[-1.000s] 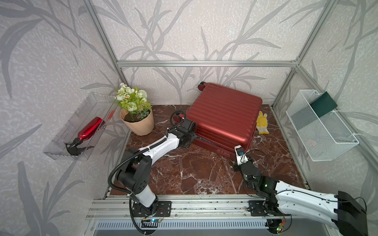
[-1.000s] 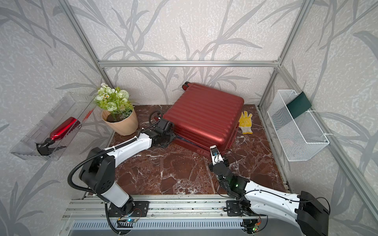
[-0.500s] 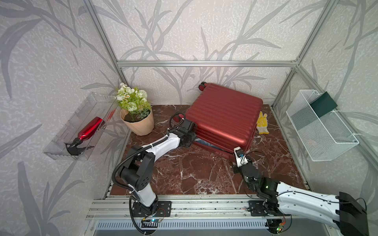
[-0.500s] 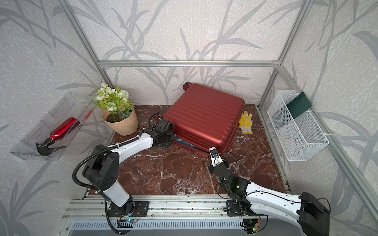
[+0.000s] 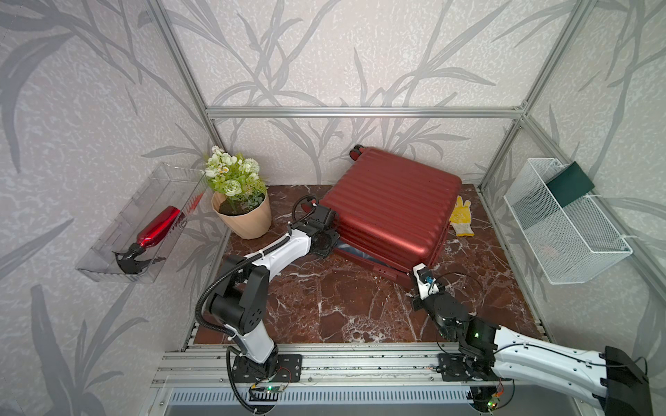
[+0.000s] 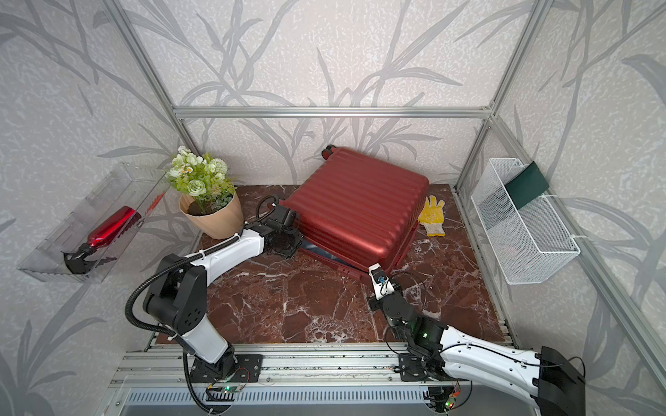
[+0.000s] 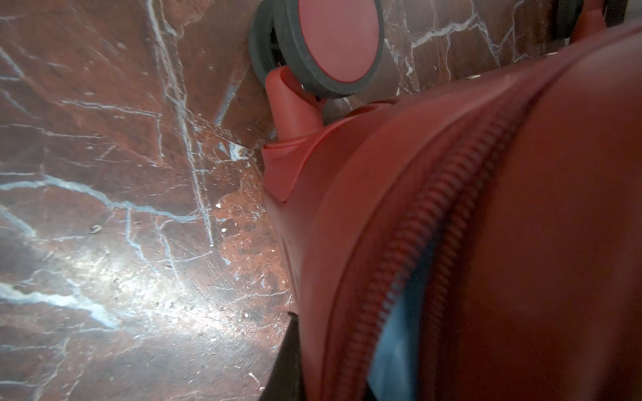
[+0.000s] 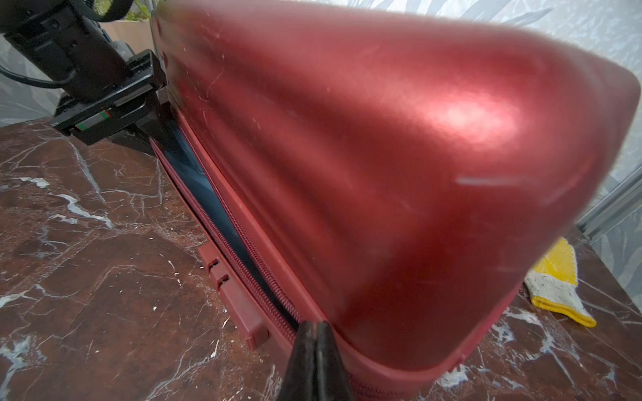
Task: Open the suitcase zippers
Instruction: Unzip the zipper on the suitcase.
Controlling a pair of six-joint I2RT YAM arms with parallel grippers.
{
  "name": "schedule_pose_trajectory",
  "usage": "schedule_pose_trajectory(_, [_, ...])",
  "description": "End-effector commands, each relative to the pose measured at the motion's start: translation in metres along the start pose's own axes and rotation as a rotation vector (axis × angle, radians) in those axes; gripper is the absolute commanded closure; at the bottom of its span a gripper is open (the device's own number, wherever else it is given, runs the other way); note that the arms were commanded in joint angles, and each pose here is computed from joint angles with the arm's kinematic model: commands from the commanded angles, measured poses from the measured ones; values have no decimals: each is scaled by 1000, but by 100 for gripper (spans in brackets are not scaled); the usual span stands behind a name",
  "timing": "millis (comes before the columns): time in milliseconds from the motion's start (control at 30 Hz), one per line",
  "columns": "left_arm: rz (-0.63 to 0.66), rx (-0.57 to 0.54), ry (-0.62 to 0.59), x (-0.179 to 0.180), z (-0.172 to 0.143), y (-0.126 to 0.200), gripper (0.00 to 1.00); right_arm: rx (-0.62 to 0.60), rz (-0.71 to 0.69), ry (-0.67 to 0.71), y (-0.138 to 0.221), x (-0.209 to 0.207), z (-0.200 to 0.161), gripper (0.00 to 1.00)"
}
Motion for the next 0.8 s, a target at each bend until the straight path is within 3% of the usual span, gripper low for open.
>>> schedule_pose_trajectory(0, [25, -265, 8, 4, 66, 18, 100, 13, -283, -44, 9, -40, -2, 100])
schedule_pose_trajectory(400, [36, -311, -16, 8, 90, 37, 100, -10, -293, -49, 15, -46, 0, 100])
schedule_pose_trajectory(567, [21, -237, -197, 2, 84, 37, 100, -38, -303, -52, 1, -55, 5, 100])
schedule_pose_trajectory(767, [120, -135, -371, 13, 76, 30, 100, -61, -393, -170, -25, -98, 4, 100])
Point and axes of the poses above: each gripper's point midway between its finger pads, its own y axis back along the fingers, its own x axis along the line the jaws close on, z = x × y, the point moved 6 cm from there along y, back along the fingers, and after that the axes turned 7 degrees about y, right-handed, at the moved point
